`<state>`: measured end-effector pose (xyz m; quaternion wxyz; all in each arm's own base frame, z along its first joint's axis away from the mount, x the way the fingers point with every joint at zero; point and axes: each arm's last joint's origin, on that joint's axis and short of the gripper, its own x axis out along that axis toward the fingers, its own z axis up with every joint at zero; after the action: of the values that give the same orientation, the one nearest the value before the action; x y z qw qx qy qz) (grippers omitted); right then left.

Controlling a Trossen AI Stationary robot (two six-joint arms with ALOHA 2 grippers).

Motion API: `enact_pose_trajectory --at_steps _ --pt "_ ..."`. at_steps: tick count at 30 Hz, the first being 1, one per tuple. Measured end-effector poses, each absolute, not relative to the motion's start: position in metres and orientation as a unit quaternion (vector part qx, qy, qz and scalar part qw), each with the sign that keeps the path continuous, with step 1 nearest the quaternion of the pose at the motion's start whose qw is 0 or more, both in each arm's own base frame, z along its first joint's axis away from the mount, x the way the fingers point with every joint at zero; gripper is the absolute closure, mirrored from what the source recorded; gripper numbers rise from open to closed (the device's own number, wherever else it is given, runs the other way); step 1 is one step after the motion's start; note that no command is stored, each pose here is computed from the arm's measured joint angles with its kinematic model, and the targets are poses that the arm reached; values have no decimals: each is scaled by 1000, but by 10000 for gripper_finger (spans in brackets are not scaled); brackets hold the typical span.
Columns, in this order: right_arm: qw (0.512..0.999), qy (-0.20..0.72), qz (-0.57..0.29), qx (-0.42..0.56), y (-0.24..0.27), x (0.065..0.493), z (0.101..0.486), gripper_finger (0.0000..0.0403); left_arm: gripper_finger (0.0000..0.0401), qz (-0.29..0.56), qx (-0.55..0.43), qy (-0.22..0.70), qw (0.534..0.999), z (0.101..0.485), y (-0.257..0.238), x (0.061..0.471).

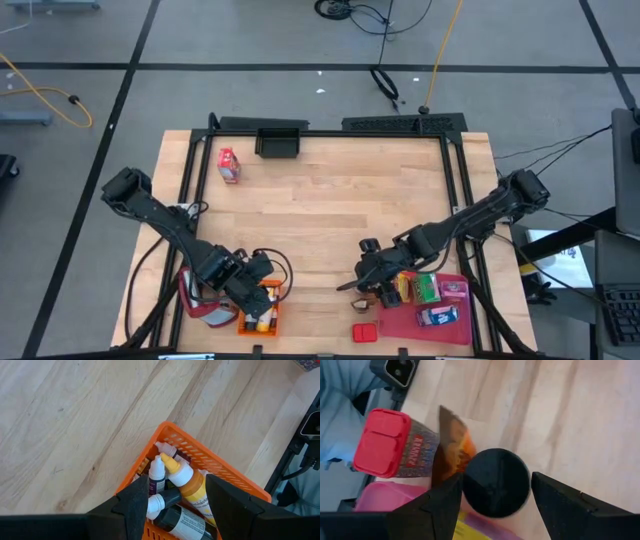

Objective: Pick & Place Kitchen Items
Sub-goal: Put the purple seasoning bottle into the black bin

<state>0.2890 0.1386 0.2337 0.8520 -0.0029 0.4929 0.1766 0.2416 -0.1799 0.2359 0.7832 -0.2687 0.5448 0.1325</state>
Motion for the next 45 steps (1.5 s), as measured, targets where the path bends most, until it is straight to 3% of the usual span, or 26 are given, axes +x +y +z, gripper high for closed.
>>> enact_pose_trajectory --at_steps 11,18,25,45 --pt "851 501 154 -47 140 295 219 171 203 132 -267 545 784 236 -180 242" --pt "854 500 142 -30 139 297 219 205 203 135 -265 540 787 236 -180 242" --pt "868 477 132 -33 133 296 230 198 203 138 -262 536 790 236 -179 242" --pt "933 357 35 -12 43 309 280 204 203 168 -215 489 828 237 -175 245"
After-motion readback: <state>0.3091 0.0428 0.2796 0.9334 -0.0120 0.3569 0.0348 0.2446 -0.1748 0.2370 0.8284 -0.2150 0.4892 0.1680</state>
